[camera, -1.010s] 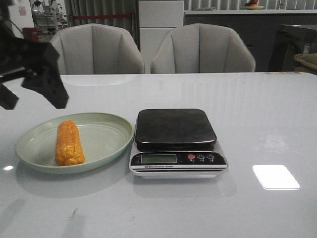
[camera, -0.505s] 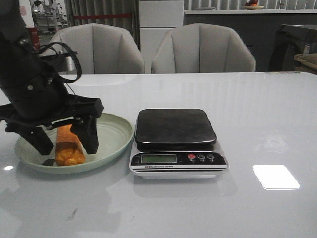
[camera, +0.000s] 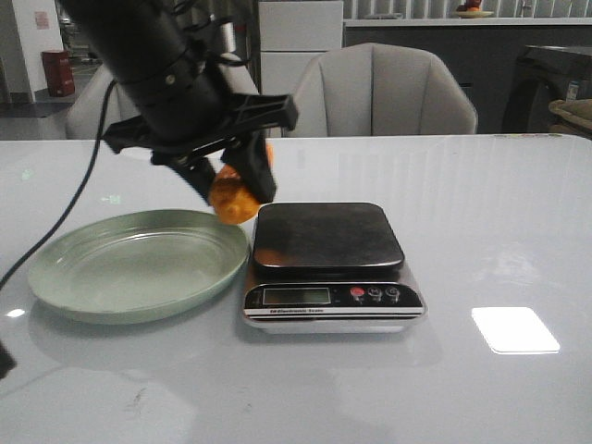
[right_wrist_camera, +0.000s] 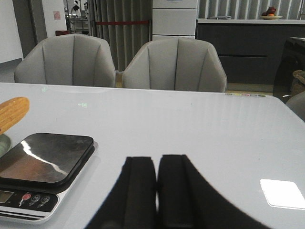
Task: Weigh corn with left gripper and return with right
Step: 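Grasp the corn cob with the left gripper and lift it toward the scale, then lower the corn onto the scale pan and open the left gripper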
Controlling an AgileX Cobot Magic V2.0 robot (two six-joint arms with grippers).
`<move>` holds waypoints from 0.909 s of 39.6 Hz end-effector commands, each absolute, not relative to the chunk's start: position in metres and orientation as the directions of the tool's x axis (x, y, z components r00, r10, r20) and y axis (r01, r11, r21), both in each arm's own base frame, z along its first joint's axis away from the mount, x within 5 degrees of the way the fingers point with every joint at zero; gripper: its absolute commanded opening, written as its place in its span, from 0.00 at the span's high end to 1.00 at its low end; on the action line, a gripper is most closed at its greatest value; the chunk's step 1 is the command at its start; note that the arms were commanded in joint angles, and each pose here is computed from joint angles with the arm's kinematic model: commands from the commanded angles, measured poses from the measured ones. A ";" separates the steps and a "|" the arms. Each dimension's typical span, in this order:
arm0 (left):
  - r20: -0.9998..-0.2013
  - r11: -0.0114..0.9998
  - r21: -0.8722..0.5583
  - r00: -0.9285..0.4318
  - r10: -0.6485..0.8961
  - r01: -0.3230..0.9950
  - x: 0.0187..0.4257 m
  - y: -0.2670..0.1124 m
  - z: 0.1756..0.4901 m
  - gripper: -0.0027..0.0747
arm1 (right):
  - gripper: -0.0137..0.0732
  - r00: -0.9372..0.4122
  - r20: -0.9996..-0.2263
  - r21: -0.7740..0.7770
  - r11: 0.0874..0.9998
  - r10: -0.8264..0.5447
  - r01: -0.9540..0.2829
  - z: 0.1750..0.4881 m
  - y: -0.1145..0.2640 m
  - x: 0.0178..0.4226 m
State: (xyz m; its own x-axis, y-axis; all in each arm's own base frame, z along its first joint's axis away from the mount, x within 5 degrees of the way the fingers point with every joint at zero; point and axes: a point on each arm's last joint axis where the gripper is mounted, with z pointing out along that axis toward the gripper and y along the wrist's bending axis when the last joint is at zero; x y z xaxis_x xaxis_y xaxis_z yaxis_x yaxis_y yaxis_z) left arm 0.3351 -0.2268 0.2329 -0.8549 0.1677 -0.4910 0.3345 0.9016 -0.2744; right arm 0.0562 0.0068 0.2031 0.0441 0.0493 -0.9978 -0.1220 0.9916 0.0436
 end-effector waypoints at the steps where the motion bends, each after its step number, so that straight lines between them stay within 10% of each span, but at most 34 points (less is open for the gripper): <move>1: -0.583 0.862 -0.339 -0.804 0.121 0.376 0.332 -0.246 0.269 0.80 | 0.64 0.129 -0.991 0.024 0.992 0.040 -0.121 0.208 0.007 0.055; 14: -0.539 0.829 -0.399 -0.832 0.134 0.392 0.333 -0.290 0.246 0.77 | 0.64 0.129 -0.991 0.024 0.992 0.040 -0.121 0.208 0.007 0.055; 25: -0.519 0.829 -0.413 -0.845 0.127 0.378 0.335 -0.297 0.232 0.24 | 0.64 0.130 -0.991 0.024 0.992 0.040 -0.121 0.208 0.007 0.055; 36: -0.546 0.830 -0.392 -0.826 0.138 0.398 0.331 -0.285 0.254 0.31 | 0.64 0.130 -0.991 0.024 0.992 0.040 -0.121 0.208 0.007 0.055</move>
State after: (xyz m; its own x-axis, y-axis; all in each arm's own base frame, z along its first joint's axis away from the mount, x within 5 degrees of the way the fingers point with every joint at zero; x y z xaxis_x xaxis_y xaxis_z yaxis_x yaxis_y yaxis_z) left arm 0.3324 -0.2914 0.2040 -0.8751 0.1985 -0.4413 0.3744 0.8555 -0.3576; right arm 0.0562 0.0068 0.2031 0.0441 0.0493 -0.9978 -0.1220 0.9916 0.0436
